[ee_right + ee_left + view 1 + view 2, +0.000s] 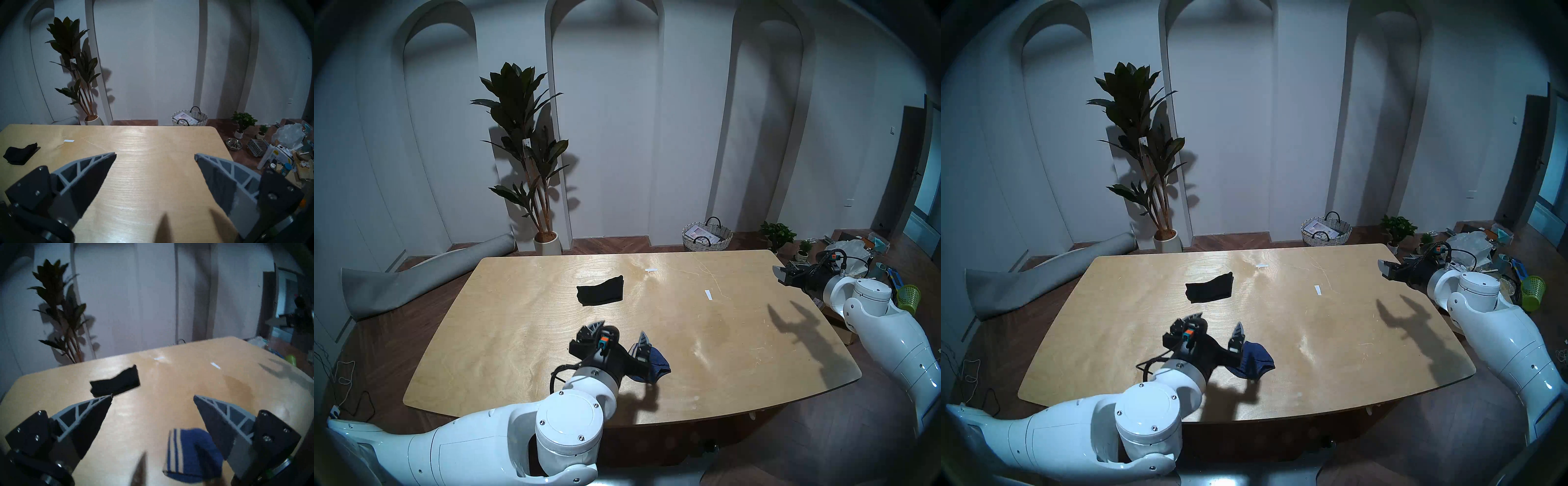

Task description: Fold socks in half once and place them neatly on the table

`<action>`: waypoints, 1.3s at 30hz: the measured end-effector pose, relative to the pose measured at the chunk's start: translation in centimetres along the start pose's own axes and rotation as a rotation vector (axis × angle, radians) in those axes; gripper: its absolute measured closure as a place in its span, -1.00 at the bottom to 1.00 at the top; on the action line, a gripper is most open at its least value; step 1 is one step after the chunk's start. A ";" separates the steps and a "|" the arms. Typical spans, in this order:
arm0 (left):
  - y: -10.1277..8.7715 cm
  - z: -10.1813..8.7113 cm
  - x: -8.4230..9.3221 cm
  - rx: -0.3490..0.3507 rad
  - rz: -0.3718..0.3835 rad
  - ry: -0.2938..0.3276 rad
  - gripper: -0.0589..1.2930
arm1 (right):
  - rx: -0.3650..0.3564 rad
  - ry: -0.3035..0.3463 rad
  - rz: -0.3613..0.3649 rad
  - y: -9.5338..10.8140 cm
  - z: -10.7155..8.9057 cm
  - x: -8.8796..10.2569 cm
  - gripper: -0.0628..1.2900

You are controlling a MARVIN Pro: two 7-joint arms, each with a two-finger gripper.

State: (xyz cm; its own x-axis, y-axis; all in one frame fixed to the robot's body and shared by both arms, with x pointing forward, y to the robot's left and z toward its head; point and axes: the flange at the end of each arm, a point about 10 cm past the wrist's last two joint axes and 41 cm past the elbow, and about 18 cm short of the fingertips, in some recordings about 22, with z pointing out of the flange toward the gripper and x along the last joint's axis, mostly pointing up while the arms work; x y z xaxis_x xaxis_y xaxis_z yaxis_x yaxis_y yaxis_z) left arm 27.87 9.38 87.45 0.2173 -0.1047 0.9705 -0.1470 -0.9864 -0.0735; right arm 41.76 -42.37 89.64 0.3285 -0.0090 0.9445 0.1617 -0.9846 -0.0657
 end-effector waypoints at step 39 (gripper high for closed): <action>-22.0 5.8 -1.4 0.210 0.152 0.344 -0.90 | 0.115 0.284 0.110 -11.7 3.0 -1.7 -0.94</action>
State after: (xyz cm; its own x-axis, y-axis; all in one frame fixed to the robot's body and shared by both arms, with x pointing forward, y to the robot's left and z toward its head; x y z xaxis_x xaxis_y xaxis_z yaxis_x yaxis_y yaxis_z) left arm 36.37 30.50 86.42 -0.1315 -0.2372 0.9625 0.0548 -0.9712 -0.2319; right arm 42.11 -30.34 87.79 0.0792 -0.1784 0.9808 0.2496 -0.9490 -0.1928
